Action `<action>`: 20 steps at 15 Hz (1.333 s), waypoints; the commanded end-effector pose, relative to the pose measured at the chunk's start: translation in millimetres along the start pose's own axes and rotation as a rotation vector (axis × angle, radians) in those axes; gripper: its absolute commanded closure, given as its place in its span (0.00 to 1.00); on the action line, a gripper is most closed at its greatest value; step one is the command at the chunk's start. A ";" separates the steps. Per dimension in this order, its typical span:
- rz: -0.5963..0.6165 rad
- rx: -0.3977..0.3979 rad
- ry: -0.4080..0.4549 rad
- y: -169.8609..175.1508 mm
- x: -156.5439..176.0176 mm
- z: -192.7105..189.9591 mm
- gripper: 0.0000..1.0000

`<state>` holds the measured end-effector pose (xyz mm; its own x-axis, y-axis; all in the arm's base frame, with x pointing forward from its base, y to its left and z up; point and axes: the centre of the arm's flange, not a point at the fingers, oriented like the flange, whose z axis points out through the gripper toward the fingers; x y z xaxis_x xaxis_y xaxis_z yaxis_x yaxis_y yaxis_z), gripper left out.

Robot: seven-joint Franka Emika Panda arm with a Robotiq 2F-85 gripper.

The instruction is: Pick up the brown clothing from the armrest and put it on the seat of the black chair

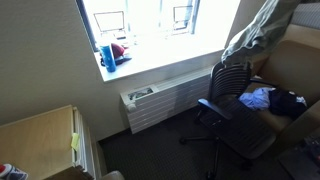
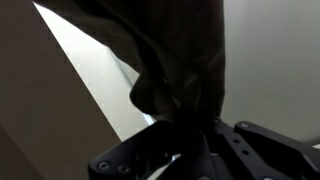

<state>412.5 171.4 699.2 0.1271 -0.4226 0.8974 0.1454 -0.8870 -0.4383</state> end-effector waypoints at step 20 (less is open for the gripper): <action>0.750 -0.008 -1.039 164.2 -258.5 87.3 0.99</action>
<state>468.6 164.5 426.3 0.8936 -0.4404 0.0861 -0.1658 -0.5024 -0.8486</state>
